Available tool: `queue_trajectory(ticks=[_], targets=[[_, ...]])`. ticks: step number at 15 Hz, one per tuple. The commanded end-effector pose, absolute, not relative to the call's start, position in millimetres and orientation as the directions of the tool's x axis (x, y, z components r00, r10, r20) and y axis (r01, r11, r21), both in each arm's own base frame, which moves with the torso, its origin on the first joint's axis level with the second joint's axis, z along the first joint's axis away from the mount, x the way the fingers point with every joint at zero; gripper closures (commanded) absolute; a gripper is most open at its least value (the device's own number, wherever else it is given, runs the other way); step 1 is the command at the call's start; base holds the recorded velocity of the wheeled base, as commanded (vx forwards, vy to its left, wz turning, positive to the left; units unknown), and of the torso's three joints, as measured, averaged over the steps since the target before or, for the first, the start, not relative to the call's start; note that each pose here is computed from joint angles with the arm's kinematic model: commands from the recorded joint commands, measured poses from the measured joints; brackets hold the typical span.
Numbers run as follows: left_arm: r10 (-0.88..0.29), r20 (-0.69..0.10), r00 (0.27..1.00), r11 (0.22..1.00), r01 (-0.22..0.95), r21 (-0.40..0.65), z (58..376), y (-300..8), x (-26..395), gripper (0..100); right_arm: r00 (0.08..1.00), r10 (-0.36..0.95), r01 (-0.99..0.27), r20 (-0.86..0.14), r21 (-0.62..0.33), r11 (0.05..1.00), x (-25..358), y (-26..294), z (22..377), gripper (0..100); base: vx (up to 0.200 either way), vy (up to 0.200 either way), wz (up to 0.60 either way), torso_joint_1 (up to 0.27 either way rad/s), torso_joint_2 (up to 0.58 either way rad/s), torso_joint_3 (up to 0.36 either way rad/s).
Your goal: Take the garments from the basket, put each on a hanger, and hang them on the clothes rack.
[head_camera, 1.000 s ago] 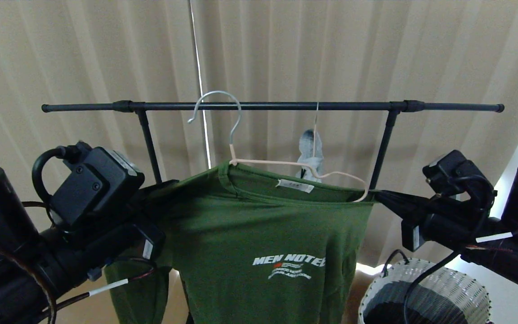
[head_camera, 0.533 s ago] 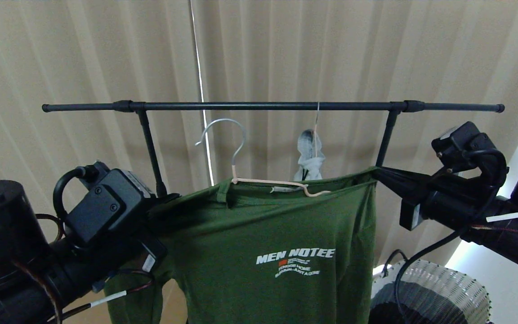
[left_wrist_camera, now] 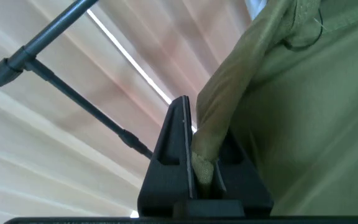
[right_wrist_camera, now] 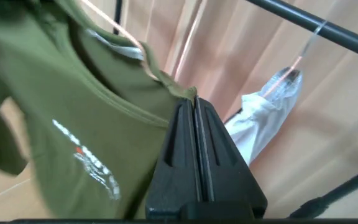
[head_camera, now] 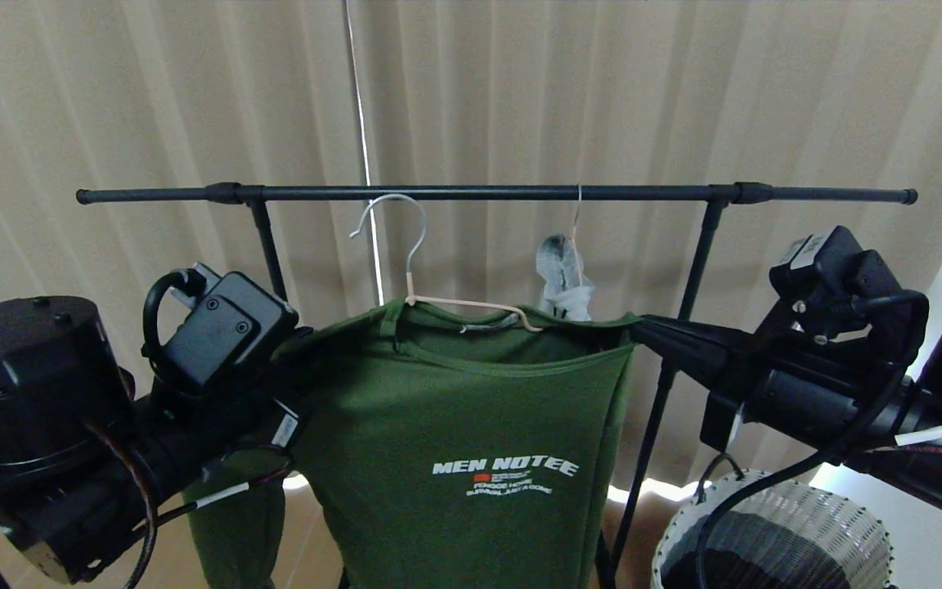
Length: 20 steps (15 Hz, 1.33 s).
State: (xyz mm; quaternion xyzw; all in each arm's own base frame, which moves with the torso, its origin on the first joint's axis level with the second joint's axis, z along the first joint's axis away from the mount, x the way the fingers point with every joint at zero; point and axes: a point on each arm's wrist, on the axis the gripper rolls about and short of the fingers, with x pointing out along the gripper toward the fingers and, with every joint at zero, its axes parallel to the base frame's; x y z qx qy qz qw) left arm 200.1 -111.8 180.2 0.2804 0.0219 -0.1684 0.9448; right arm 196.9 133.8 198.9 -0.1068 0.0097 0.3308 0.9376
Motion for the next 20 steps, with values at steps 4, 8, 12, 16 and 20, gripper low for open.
queue_trajectory(ticks=[4,8,12,16,20], targets=[[-0.298,-0.142,0.944,0.798,0.328,0.506,179,-113,203,100,0.770,0.631,-0.636,-0.096,-0.194,0.747,193,136,197,0,0.000,0.000,0.00,0.000,0.00,0.000],[-0.222,-0.136,0.965,0.823,0.260,0.505,180,-103,208,100,0.765,0.629,-0.644,-0.140,-0.181,0.743,190,132,184,0,0.000,0.000,0.00,0.000,0.00,0.000],[-0.187,-0.149,0.971,0.828,0.237,0.508,177,-97,211,100,0.726,0.681,-0.688,-0.097,-0.130,0.714,182,128,194,0,0.000,0.000,0.00,0.000,0.00,0.000],[-0.200,-0.152,0.968,0.828,0.250,0.501,175,-100,212,100,0.741,0.666,-0.670,-0.079,-0.130,0.730,192,126,201,0,0.000,0.000,0.00,0.000,0.00,0.000],[-0.276,-0.102,0.956,0.858,0.293,0.423,177,-118,210,100,0.760,0.646,-0.644,-0.068,-0.212,0.735,207,127,216,0,0.000,0.000,0.00,0.000,0.00,0.000]])
